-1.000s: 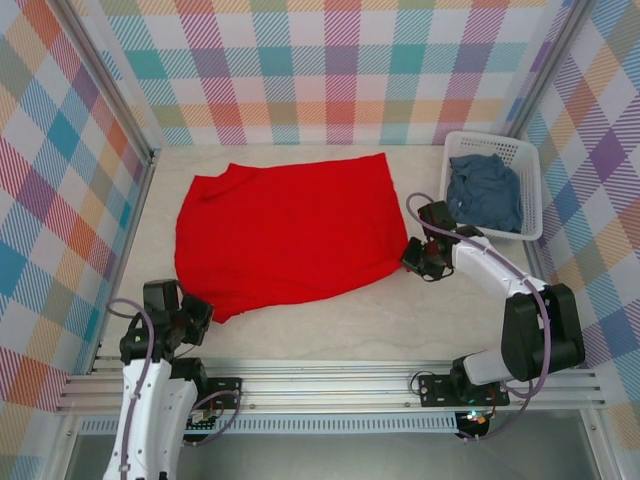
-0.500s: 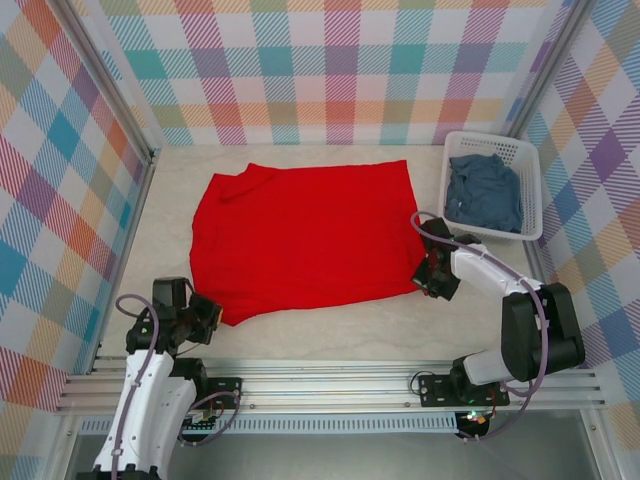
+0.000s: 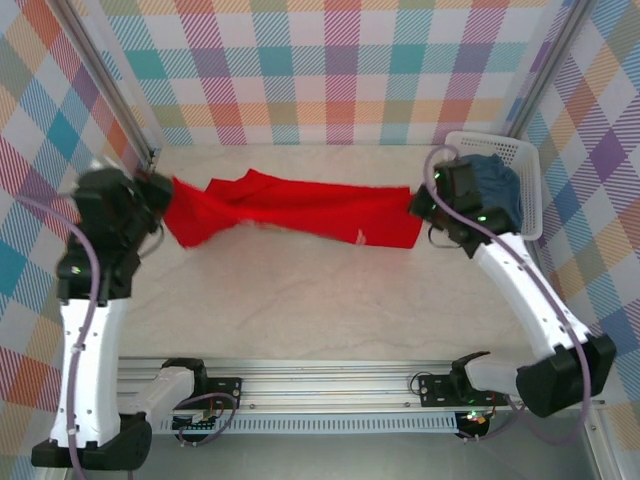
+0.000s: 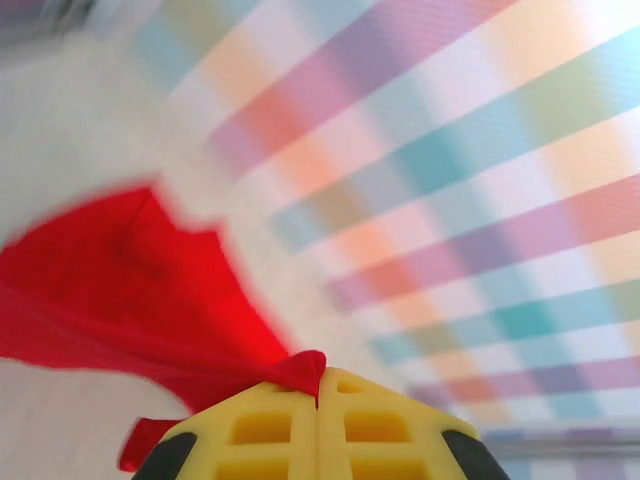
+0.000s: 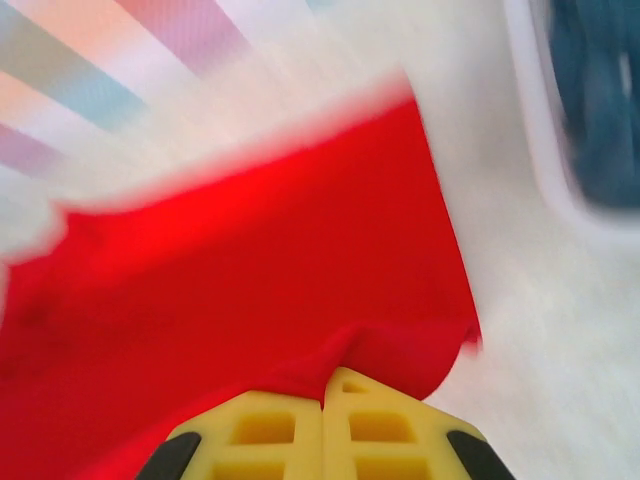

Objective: Fold and stack the t-shirts

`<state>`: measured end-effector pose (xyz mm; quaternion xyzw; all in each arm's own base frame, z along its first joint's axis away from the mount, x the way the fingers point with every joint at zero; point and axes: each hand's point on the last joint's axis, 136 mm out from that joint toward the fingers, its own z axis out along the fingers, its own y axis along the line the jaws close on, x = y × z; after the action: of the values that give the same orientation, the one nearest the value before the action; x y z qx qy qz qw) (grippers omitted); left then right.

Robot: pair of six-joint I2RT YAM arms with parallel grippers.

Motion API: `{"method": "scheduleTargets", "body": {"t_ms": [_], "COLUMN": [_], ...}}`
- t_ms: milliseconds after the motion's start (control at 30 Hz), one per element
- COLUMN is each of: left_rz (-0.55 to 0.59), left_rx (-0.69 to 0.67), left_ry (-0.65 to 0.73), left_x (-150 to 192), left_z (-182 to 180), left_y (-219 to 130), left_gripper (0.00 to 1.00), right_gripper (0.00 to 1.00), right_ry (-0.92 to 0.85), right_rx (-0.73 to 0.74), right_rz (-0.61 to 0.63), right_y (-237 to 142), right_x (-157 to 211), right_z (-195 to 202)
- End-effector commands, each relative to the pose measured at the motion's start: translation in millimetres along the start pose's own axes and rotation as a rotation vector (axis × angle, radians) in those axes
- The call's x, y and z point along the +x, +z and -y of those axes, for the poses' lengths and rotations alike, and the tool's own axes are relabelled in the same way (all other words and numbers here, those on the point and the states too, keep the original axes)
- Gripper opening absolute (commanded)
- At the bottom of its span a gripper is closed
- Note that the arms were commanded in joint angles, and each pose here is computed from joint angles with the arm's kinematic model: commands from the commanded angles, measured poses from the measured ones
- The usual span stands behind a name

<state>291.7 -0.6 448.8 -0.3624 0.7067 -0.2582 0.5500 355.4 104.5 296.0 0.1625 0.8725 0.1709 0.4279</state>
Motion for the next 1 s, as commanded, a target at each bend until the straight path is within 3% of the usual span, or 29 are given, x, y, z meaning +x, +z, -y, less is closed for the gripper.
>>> {"method": "scheduleTargets", "body": {"t_ms": [0,167,300,433,567,700,967], "left_rz": [0.243,0.353,0.259,0.237,0.271,0.313,0.37], "left_rx": [0.064,0.255,0.305,0.368,0.493,0.641,0.883], "left_ry": [0.149,0.17,0.164,0.082,0.008,-0.066,-0.074], "left_x": [-69,-122,-120,-126,-148,-173,-191], "left_z": [51,136,170,181,189,205,254], "left_y": [-33,-46,25,106,140,122,3], "left_gripper": [0.0,0.0,0.0,0.0,0.0,0.0,0.0], "right_gripper": [0.0,0.0,0.0,0.0,0.0,0.0,0.0], "right_ry": [-0.031,-0.02,-0.02,0.035,0.067,0.083,0.114], "right_rx": [-0.07,-0.176,-0.203,-0.237,-0.257,-0.271,-0.294], "right_rz": [0.26,0.438,0.444,0.395,0.379,0.375,0.475], "right_y": [-57,-117,-112,-72,-40,-25,-54], "right_x": [-71,-128,-150,-169,-196,-220,-261], "right_z": [-25,-58,-76,-87,-91,-89,-76]}}
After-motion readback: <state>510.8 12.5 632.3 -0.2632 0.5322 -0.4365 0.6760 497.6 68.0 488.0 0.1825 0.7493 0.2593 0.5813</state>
